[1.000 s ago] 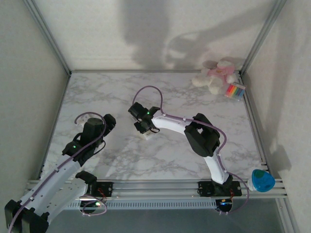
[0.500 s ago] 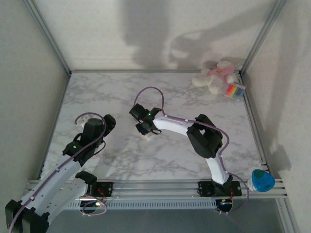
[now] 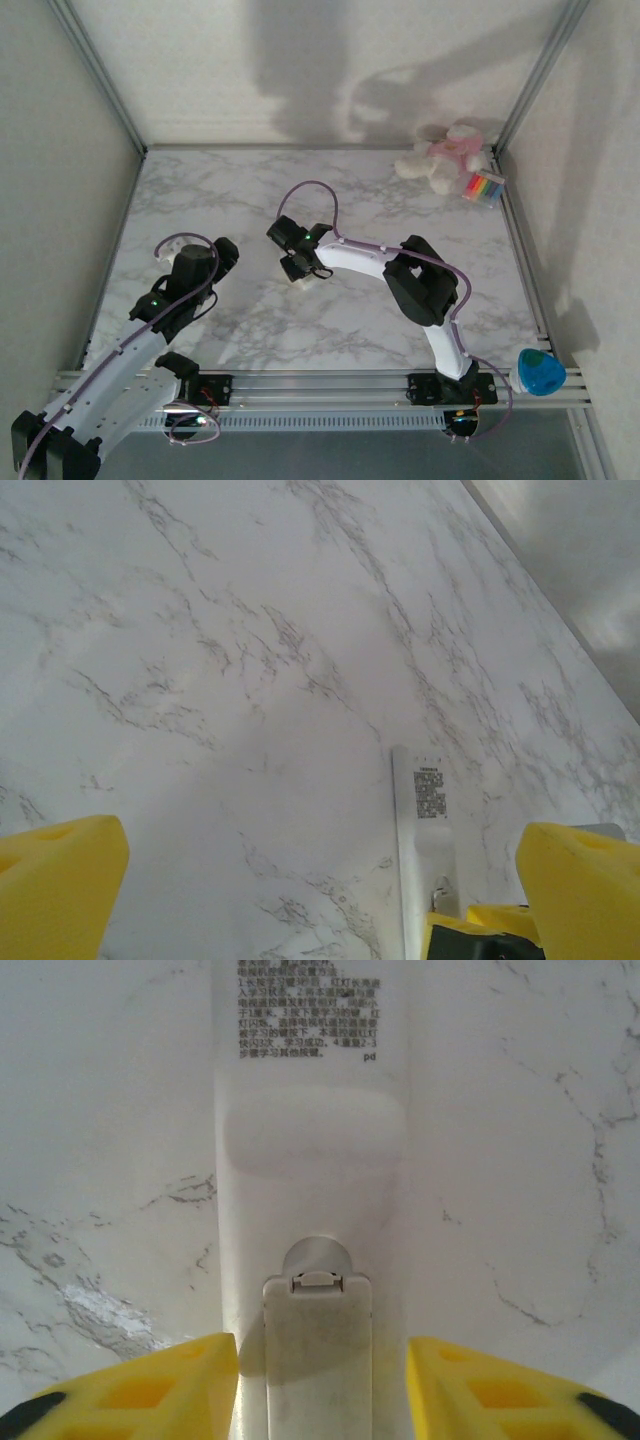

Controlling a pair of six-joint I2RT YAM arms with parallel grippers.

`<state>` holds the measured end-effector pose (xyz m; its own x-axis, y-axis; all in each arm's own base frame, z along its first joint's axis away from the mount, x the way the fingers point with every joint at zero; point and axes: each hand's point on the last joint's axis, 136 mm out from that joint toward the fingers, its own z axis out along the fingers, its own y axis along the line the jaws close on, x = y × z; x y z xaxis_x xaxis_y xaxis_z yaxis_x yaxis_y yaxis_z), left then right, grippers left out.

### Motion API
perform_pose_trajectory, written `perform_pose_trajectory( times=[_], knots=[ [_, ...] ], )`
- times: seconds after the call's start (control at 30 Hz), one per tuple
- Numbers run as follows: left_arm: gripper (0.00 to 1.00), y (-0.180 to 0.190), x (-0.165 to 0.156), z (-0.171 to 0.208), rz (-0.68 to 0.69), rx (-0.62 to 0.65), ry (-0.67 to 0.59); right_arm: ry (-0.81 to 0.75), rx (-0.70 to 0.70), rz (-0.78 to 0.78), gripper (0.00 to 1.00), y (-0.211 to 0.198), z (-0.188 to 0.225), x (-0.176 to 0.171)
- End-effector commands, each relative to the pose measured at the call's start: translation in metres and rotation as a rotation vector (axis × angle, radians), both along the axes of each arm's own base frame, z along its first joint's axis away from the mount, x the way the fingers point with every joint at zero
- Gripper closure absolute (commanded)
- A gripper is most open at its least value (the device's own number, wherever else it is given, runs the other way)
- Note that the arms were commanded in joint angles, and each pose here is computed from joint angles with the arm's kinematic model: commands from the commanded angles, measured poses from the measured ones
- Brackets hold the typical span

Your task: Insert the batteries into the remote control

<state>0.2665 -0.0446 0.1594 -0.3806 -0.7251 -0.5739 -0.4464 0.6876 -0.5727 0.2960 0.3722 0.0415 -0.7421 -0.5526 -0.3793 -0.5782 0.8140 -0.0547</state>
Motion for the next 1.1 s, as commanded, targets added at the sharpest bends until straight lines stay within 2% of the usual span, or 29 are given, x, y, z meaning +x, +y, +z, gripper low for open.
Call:
perform_pose_trajectory(
  times=[0.0, 0.17, 0.3, 0.7, 0.93, 1.07],
  knots=[
    [0.01, 0.002, -0.002, -0.003, 0.002, -0.008, 0.001, 0.003, 0.01, 0.008, 0.47, -0.001, 0.016, -0.008],
    [0.0, -0.004, 0.001, -0.002, -0.031, -0.016, -0.006, -0.013, 0.056, -0.02, 0.47, -0.003, 0.036, 0.001],
    [0.0, -0.008, 0.002, -0.004, -0.051, -0.022, 0.0, -0.008, 0.059, -0.016, 0.48, -0.003, 0.038, 0.006],
    [0.0, -0.014, 0.002, -0.006, -0.072, -0.048, 0.0, 0.038, -0.006, -0.049, 0.53, -0.016, 0.002, 0.012],
    [0.0, -0.015, 0.002, -0.004, -0.079, -0.046, -0.001, 0.1, -0.059, -0.056, 0.54, -0.027, -0.035, 0.001],
    [0.0, -0.016, 0.002, -0.005, -0.082, -0.049, 0.0, 0.125, -0.066, -0.062, 0.54, -0.031, -0.043, -0.005]
  ],
)
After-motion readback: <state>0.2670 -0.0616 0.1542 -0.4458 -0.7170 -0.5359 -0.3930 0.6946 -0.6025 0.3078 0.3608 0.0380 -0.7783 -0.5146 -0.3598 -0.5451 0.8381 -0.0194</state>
